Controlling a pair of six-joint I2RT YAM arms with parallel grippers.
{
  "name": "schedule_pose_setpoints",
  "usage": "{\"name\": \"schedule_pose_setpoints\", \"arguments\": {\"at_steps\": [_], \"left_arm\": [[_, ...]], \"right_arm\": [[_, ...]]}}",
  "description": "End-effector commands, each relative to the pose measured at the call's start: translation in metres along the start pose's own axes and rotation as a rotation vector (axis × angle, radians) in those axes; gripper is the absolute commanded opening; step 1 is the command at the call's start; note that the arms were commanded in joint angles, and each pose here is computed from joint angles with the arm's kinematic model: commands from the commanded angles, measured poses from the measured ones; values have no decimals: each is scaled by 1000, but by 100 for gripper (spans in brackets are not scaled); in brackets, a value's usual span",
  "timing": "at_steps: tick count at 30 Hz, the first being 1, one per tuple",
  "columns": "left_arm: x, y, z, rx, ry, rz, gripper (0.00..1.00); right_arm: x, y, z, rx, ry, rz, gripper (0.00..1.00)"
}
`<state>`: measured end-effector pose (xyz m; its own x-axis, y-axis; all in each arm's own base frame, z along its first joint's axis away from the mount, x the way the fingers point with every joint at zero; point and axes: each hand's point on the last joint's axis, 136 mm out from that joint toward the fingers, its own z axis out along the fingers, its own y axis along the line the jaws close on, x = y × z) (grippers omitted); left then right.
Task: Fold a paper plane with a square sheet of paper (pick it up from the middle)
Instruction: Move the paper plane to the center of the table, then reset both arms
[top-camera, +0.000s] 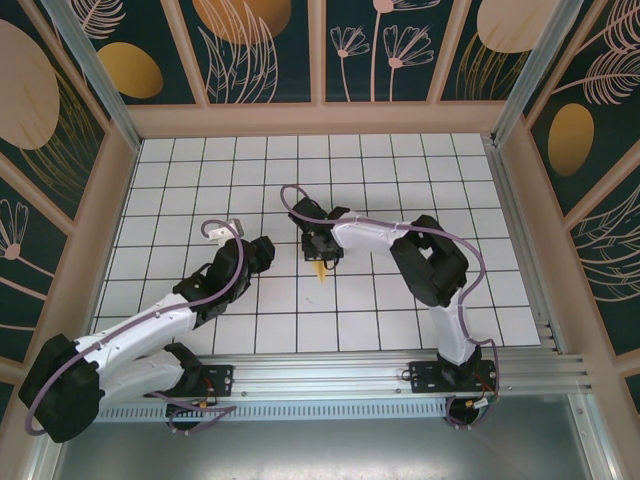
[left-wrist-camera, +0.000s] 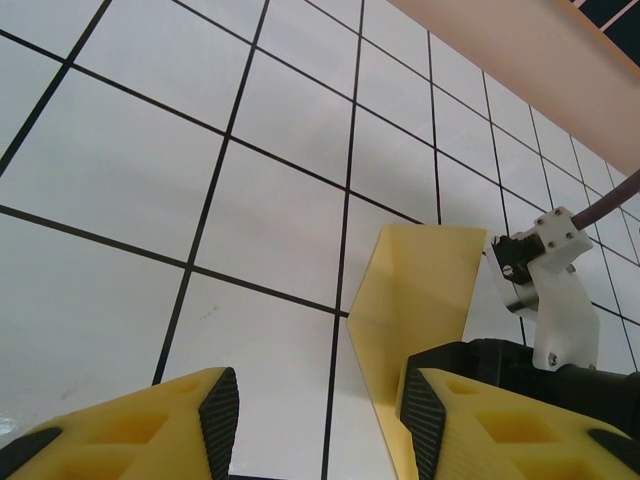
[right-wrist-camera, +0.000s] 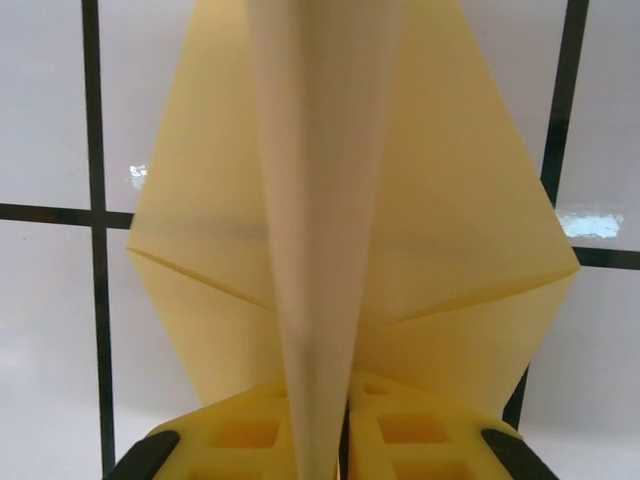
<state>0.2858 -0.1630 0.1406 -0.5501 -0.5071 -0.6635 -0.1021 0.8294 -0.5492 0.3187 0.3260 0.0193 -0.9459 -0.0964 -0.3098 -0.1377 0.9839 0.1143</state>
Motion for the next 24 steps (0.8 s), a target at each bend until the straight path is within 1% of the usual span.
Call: {"name": "schedule_pose_setpoints", "arguments": {"at_steps": [1,5,11,13,14,15,18,20,24], "left_arm": [[-12,-2,-5,-8,-34,19,51],[-15,-1,-7,-16,-47,32,51],[-15,2,-8,-31,-49,38,52],[-16,3,-8,-36,-51,39,52],[-16,4,-8,-37,-53,39,52],[-16,4,-8,-38,-54,39,52],[-18,5,-9,-45,-63,48,52],[-20,6,-10,-53,-74,57,53],[-29,9,-15,-69,-115,79,56]], "right_arm": [[-5,0,-4,24,5,-43,21],[-24,4,-30,19,-50,-54,29],[-36,7,-63,0,-107,-58,33],[-41,8,-77,-5,-143,-58,34],[-44,9,-86,-9,-164,-58,37],[-48,9,-96,-12,-190,-56,37],[-62,8,-130,-13,-297,-51,38],[-72,2,-156,5,-395,-39,39],[-80,-27,-205,58,-604,20,43]]}}
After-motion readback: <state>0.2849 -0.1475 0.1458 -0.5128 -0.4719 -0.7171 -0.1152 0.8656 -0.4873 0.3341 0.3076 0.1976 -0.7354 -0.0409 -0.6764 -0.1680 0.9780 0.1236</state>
